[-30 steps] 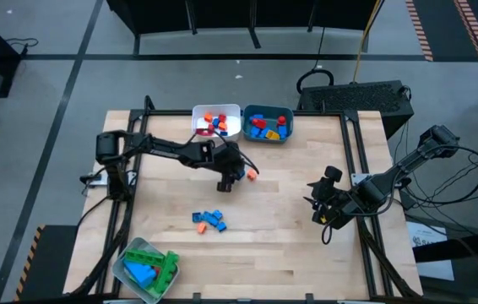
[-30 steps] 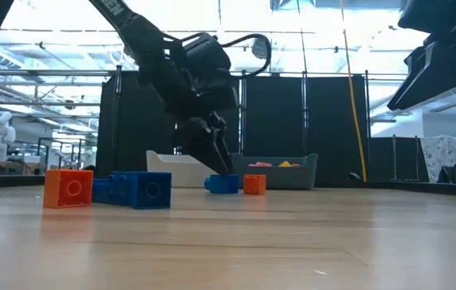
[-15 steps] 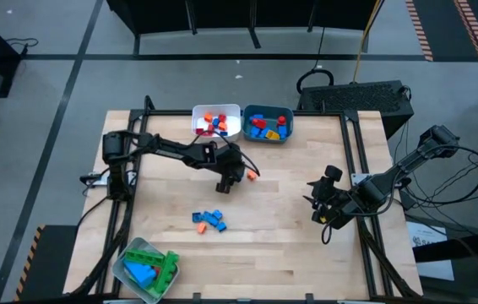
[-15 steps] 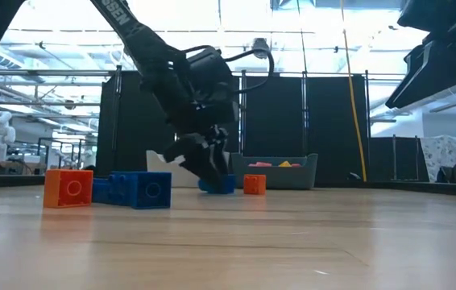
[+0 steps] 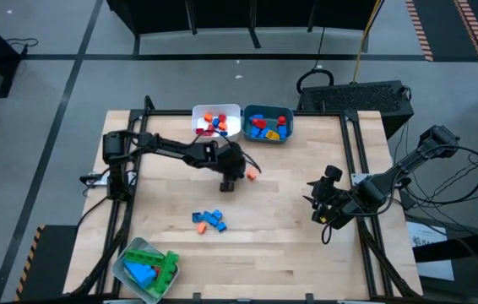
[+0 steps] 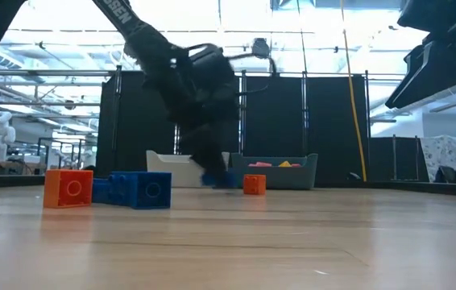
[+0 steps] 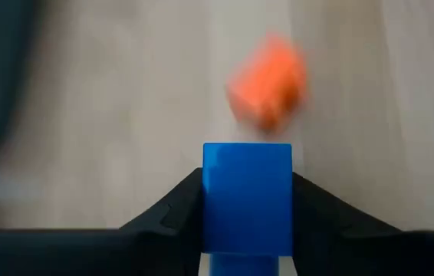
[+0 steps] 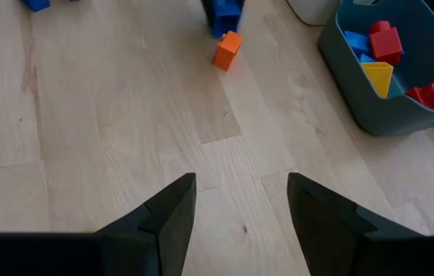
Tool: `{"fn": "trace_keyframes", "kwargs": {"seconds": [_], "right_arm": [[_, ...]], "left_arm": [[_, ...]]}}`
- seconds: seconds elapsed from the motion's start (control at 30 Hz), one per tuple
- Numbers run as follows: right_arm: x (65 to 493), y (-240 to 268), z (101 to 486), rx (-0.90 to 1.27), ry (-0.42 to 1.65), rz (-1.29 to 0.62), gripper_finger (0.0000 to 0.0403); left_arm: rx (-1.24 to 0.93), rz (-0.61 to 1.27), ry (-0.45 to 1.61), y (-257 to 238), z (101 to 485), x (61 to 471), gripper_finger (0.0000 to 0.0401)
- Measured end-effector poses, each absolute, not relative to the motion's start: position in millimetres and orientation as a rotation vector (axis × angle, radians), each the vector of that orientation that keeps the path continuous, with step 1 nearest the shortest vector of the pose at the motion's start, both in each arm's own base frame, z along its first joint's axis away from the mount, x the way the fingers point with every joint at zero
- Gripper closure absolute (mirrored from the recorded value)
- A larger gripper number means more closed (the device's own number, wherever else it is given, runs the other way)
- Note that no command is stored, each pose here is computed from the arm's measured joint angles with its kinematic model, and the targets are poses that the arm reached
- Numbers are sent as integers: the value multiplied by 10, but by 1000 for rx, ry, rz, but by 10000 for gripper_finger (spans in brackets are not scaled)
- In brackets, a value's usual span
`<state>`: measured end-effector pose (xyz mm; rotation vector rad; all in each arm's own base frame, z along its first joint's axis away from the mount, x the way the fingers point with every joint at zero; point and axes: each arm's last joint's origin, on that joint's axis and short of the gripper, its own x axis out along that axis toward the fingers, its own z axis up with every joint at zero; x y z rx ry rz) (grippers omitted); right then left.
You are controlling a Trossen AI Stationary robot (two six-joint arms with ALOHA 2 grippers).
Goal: Sort blocks by size
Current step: Put the blue 1 stud game piece into the blue bin
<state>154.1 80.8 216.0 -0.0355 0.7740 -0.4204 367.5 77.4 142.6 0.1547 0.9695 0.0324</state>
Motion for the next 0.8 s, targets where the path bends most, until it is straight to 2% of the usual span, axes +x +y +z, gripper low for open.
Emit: {"fn": "trace_keyframes", "kwargs": {"seconds": [0.13,0.23,0.43,0.53,0.8], "right_arm": [[1541,808,2160,-36,774,-420,211],[1541,808,2160,-36,774,-420,211],[1541,808,2160,-36,774,-420,211],[1541,809,2160,-35,775,-420,211],[1542,811,2158,-30,778,-414,211]], "left_arm": [[78,148,828,841,1814,3931,263],[132,273,700,910,2159,4104,263],[181,422,566,1256,2560,4168,263],[121,452,544,1491,2565,4133,263],[31,538,597,1940,2200,4117,263]]}}
